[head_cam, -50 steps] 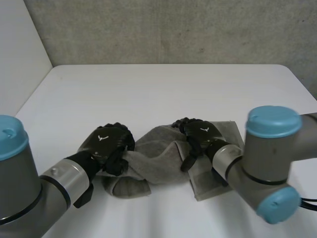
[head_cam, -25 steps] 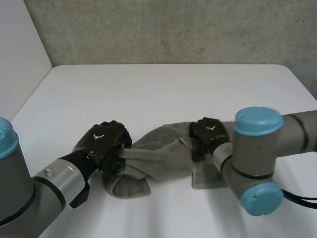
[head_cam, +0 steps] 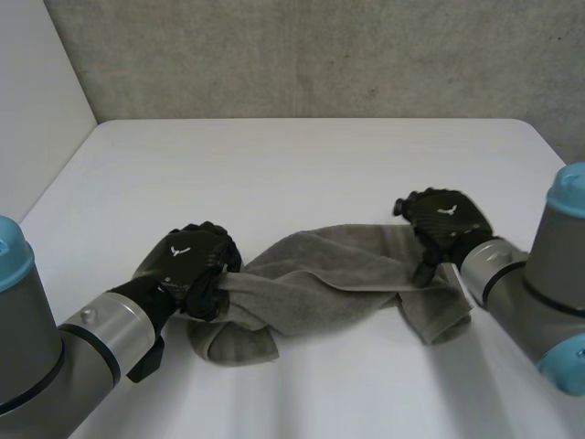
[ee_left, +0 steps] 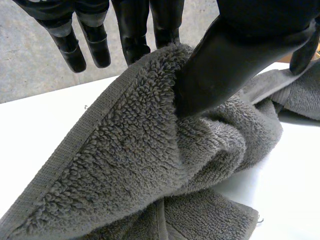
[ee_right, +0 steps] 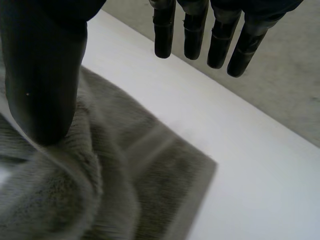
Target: Fold the towel.
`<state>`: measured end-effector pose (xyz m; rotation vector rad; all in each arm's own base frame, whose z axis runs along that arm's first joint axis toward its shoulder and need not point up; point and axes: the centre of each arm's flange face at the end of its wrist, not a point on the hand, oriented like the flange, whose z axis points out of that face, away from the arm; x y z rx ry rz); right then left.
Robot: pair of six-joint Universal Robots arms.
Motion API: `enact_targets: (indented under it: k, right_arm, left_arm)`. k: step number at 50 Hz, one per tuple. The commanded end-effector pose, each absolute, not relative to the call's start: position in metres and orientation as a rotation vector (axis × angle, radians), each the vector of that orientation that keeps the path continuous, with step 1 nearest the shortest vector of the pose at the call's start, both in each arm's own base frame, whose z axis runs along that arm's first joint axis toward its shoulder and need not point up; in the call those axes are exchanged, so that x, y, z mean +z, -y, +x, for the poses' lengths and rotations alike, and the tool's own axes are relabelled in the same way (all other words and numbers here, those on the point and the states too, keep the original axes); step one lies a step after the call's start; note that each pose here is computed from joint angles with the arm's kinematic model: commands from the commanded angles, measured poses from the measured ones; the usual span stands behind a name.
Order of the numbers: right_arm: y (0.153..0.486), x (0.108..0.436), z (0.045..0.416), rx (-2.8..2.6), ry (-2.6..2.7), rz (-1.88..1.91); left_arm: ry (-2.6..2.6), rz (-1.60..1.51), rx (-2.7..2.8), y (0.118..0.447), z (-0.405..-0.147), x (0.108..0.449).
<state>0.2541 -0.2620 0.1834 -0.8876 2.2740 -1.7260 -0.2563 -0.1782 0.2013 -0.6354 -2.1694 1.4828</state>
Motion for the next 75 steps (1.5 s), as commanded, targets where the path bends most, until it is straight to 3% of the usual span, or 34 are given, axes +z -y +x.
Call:
enact_targets:
  k: [1, 24, 37, 47, 60, 75]
  right_arm:
    - [0.241, 0.171, 0.272, -1.642, -2.25, -0.926]
    - [0.199, 0.158, 0.272, -1.561, -2.281, -0.99]
    - [0.223, 0.147, 0.267, -1.781, -2.301, -0.997]
    - [0.238, 0.19, 0.256, -1.889, -2.183, -1.039]
    - [0.25, 0.179, 0.233, -1.802, -2.299, -1.073]
    - [0.251, 0.169, 0.238, -1.759, -2.223, -1.112]
  left_arm:
    - [2.174, -0.637, 1.476, 0.178, -0.256, 0.2]
    - [2.179, -0.639, 1.469, 0.177, -0.256, 0.199]
    - [2.188, -0.628, 1.477, 0.179, -0.255, 0.199]
    - [2.208, -0.607, 1.48, 0.183, -0.25, 0.195]
    - [2.278, -0.617, 1.4, 0.195, -0.255, 0.163]
    - [2.312, -0.583, 1.438, 0.2, -0.25, 0.163]
